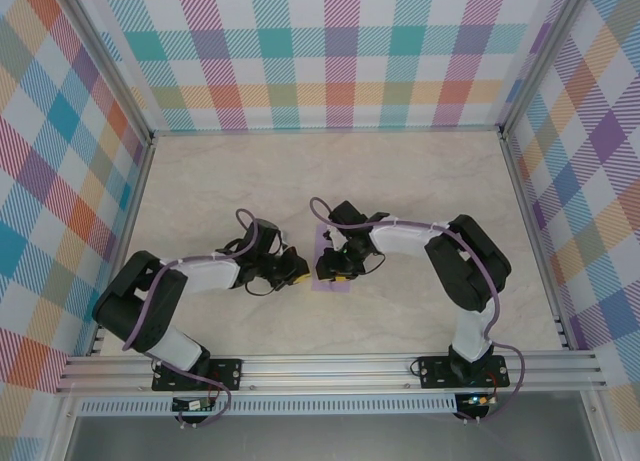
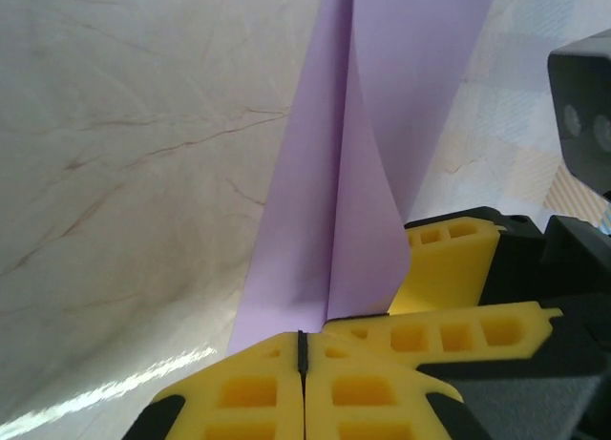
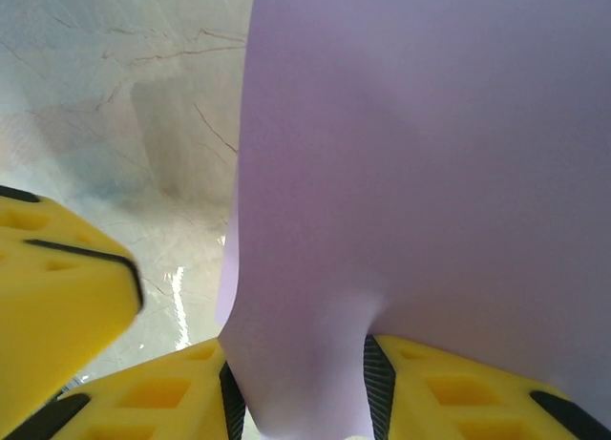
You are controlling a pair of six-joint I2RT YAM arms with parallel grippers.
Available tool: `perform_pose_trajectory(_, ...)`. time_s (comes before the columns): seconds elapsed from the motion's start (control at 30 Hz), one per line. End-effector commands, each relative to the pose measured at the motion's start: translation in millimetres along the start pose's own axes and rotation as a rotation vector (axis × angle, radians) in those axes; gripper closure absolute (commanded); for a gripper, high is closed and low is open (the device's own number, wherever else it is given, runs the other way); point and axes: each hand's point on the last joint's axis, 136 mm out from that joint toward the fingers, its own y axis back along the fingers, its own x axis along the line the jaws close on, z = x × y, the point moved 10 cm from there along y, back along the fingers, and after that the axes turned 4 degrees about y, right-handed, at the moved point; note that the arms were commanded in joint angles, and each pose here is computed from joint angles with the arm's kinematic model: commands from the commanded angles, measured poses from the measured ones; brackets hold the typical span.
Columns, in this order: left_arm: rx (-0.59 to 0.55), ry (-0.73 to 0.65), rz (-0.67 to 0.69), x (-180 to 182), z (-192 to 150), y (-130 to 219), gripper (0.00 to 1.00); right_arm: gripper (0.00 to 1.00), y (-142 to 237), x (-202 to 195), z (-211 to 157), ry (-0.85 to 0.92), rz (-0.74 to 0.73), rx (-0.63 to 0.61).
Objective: Fold a paper plane with a square sheet of paper (pick it up from the middle)
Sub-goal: Fold the triangle a second time at the center of the table.
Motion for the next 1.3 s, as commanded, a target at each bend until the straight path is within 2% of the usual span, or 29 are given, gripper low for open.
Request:
perform_pose_trajectory(0.0,0.027,-0.031,-0.023,-11,0,-13,0.97,0.60,6,1,1,0.017,0.037,-0.035)
perform_pose_trajectory(0.3,0.052,-0.013,0.032,1,2,-31,1.00,0.59,16,1,0,0.028,0.080,-0.073)
perform_pose_trajectory(0.53,0.064,-0.001,0.061,9,1,-36,1.00,0.42,43,12,2,0.049,0.240,-0.152)
perform_pose_trajectory(0.63,0.064,-0.001,0.068,10,0,-37,1.00,0.41,52,11,2,0.026,0.259,-0.184)
perform_pose_trajectory(0.7,0.065,-0.003,0.068,10,0,-37,1.00,0.44,57,5,2,-0.007,0.218,-0.206)
perform_pose_trajectory(0.83,0.067,-0.009,0.060,8,0,-37,1.00,0.60,56,-13,1,-0.079,0.018,-0.203)
perform_pose_trajectory(0.93,0.070,-0.015,0.048,4,1,-36,1.00,0.69,48,-22,2,-0.104,-0.046,-0.165)
perform_pose_trajectory(1.13,0.071,-0.042,0.007,-8,0,-32,0.99,0.72,33,-31,4,-0.136,-0.093,-0.112)
perform_pose_trajectory(1.27,0.085,-0.054,-0.070,-20,1,-32,0.98,0.72,23,-37,4,-0.156,-0.112,-0.073)
